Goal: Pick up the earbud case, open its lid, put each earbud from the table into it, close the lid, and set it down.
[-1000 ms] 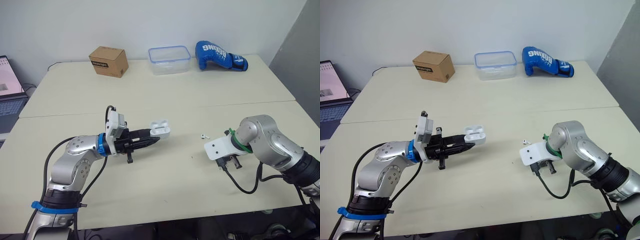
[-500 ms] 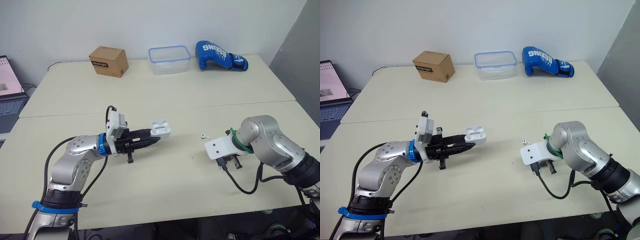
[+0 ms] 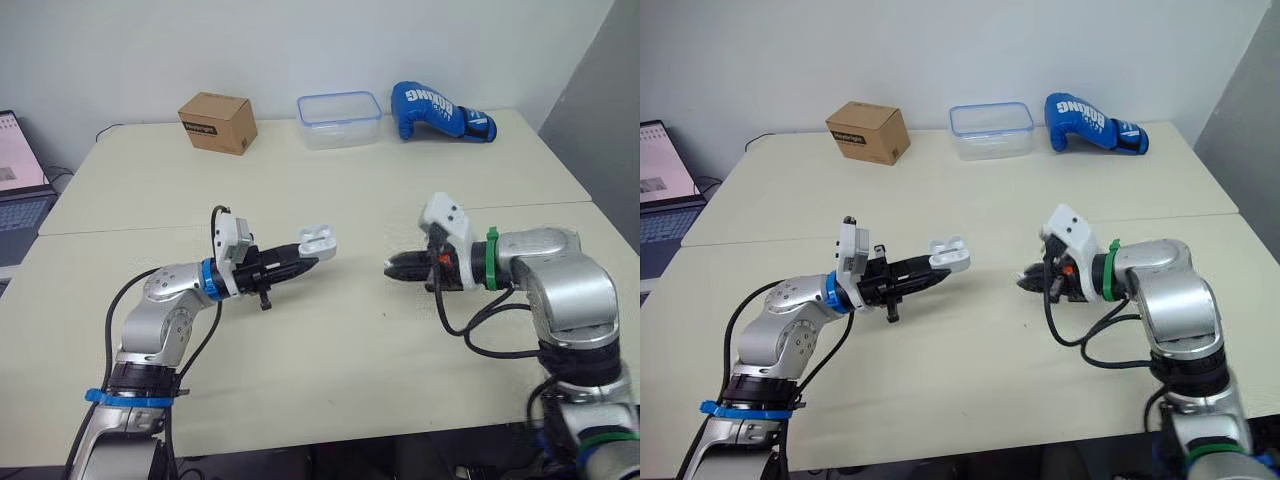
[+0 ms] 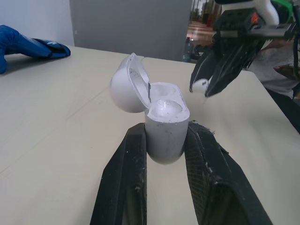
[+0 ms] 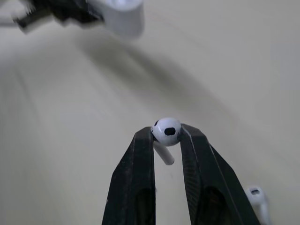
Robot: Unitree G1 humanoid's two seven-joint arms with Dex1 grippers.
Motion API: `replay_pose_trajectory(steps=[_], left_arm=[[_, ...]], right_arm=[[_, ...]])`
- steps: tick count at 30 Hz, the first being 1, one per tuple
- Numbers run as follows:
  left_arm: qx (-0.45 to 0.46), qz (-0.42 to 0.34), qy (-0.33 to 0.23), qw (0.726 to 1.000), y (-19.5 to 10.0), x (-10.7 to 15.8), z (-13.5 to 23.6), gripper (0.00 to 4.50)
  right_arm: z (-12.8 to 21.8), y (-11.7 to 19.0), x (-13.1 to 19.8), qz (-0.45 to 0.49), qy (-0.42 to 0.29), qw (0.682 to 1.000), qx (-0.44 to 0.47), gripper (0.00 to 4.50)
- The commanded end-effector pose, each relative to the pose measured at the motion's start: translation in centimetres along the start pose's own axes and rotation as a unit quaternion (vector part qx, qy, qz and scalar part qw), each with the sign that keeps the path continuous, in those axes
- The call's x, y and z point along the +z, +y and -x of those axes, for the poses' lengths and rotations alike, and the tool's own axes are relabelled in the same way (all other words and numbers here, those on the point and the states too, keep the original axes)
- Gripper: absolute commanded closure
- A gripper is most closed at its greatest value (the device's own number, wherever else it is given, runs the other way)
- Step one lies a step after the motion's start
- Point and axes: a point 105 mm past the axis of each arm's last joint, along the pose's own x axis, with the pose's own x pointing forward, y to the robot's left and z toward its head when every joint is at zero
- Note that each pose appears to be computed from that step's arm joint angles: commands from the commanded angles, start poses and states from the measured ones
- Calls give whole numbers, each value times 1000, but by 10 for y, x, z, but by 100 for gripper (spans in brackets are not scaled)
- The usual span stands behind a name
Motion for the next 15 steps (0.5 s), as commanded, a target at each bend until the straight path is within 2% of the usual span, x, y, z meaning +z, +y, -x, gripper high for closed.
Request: replay_pose_trajectory(steps=[1,5,11,15], left_arm=[[-20,-18,-17,999,1,9,-5,374],[-42,-11,-22,999,2,9,-11,374],[-58,-13,-19,998,4,6,-21,374],[-59,-12,-20,998,9,6,-24,374]], right_arm=[[8,15,24,-36,-98,994,5,411],[5,29,39,-73,-161,984,26,411],[-9,33,49,-94,-196,976,27,411],[-19,33,51,-68,-208,976,10,411]])
